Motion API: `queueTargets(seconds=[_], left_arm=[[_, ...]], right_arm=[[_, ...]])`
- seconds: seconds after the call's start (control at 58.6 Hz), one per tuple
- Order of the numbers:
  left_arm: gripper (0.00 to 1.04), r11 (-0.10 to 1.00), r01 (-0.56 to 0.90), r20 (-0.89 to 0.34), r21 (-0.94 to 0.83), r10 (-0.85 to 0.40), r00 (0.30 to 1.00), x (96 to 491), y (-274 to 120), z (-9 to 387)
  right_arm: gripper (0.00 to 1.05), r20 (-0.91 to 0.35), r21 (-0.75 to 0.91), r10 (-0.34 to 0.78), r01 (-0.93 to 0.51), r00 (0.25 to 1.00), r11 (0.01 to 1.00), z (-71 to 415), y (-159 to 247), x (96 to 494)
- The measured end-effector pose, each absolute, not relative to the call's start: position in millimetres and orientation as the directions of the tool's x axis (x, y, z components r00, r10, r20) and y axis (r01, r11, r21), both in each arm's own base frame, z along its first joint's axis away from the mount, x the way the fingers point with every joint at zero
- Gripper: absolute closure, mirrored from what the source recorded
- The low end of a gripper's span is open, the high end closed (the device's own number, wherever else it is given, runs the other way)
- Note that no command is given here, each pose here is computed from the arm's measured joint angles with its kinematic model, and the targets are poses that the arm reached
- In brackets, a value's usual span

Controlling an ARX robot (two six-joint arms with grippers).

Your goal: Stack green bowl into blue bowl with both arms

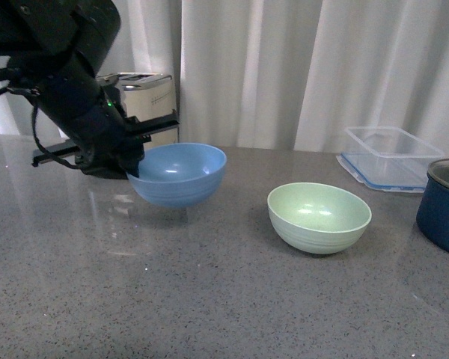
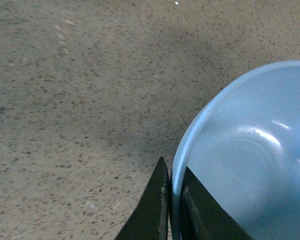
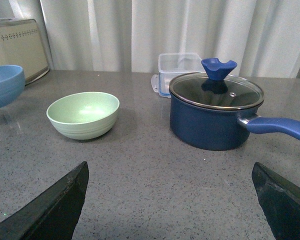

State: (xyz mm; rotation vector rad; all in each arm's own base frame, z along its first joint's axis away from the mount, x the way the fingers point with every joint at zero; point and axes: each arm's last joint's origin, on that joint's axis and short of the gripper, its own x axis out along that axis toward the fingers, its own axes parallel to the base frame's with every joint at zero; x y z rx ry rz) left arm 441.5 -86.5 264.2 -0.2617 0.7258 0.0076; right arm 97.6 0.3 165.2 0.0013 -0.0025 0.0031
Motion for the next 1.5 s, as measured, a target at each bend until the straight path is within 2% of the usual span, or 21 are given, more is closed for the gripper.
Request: queueTargets(seconds=[0.376,0.598,0.734,0.802,0.939,0.973,1.076,1.144,1.195,1.349,1.502], left_arm=[[1.01,0.982,-0.080,-0.700,-0.173,-0.065,0.711,460,-127,240],[0.67,0.982,-0.062,-0.702,-0.178,-0.082,0.707,459,-131,242],[0.43,0.980,-0.019,-0.643,-0.200,-0.117,0.757,450,-125,269],[0.28,0.977,0.020,-0.558,-0.211,-0.137,0.819,434,-116,297],[0.07,0.970,0.110,-0.351,-0.216,-0.182,0.919,395,-97,345],[0.05,0.973,0.125,-0.296,-0.196,-0.180,0.938,383,-91,354],[0.09,0.986,0.110,-0.122,-0.127,-0.126,0.985,339,-70,371],[0.21,0.997,0.022,0.012,-0.079,-0.021,1.000,323,-60,368],[0.30,0.998,0.009,0.051,-0.061,-0.006,0.999,312,-54,354],[0.59,1.000,0.005,-0.001,-0.021,-0.005,1.000,280,-38,290],[0.86,1.000,0.002,-0.004,-0.011,-0.002,1.000,248,-27,259]], right_arm=[[0.10,0.002,0.001,0.003,-0.003,1.000,1.000,165,0,98],[0.10,0.002,0.001,0.003,-0.003,1.000,1.000,165,0,98],[0.10,0.002,0.001,0.003,-0.003,1.000,1.000,165,0,98],[0.10,0.002,0.001,0.003,-0.003,1.000,1.000,165,0,98],[0.10,0.002,0.001,0.003,-0.003,1.000,1.000,165,0,98],[0.10,0.002,0.001,0.003,-0.003,1.000,1.000,165,0,98],[0.10,0.002,0.002,0.003,-0.003,1.000,1.000,165,0,98],[0.10,0.002,0.001,0.004,-0.004,1.000,1.000,165,0,98],[0.10,0.002,0.001,0.004,-0.004,1.000,1.000,165,0,98],[0.10,0.002,0.001,0.003,-0.003,1.000,1.000,165,0,98],[0.10,0.002,0.001,0.003,-0.003,1.000,1.000,165,0,98]])
